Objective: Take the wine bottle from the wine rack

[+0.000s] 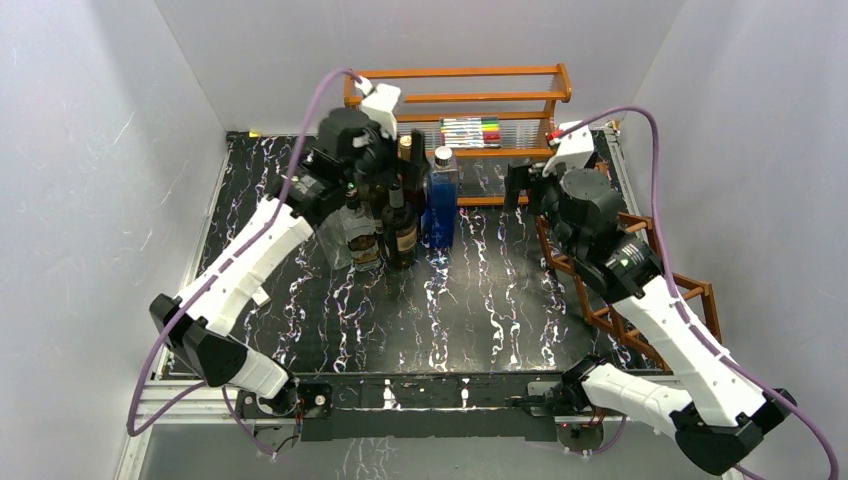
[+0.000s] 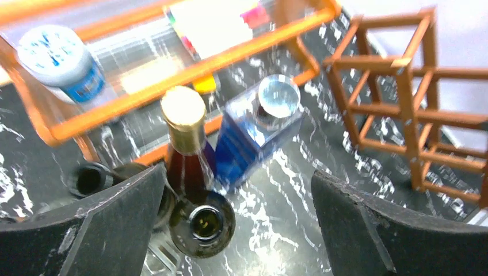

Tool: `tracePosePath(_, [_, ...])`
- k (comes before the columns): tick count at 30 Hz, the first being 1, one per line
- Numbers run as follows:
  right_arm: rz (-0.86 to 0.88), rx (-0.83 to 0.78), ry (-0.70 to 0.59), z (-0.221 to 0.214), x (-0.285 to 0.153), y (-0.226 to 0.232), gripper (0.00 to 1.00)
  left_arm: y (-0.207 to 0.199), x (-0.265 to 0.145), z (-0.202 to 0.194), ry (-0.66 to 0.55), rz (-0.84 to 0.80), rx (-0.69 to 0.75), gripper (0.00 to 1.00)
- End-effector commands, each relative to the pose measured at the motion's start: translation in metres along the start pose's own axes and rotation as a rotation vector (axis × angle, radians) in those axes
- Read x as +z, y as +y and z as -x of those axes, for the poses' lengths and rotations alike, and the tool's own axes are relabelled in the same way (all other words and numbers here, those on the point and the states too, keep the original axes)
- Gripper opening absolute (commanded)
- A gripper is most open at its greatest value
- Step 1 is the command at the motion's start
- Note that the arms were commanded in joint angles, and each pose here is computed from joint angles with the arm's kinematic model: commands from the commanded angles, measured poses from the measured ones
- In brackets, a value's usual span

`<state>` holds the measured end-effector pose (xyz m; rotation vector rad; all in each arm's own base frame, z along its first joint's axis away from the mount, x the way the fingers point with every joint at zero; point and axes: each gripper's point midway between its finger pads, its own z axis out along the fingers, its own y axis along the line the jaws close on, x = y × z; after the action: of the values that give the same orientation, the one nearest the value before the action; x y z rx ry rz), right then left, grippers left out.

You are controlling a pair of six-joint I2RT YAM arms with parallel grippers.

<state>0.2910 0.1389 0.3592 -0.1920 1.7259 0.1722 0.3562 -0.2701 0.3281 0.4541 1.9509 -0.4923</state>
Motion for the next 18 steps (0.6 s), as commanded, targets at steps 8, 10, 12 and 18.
tracePosePath(8, [-0.253,0.088,-0.103,0.065,0.004,-0.104,0.98,0.161,-0.119,0.099,-0.266,0.312,-0.167,0.98])
tracePosePath(10, [-0.286,0.093,-0.126,0.072,-0.004,-0.111,0.98,0.171,-0.142,0.104,-0.316,0.390,-0.142,0.98])
tracePosePath(12, [-0.277,0.090,-0.148,0.079,-0.015,-0.111,0.98,0.174,-0.166,0.108,-0.370,0.443,-0.138,0.98])
tracePosePath(18, [-0.068,0.045,-0.365,0.104,-0.093,-0.079,0.98,0.142,-0.224,0.094,-0.560,0.407,-0.131,0.98])
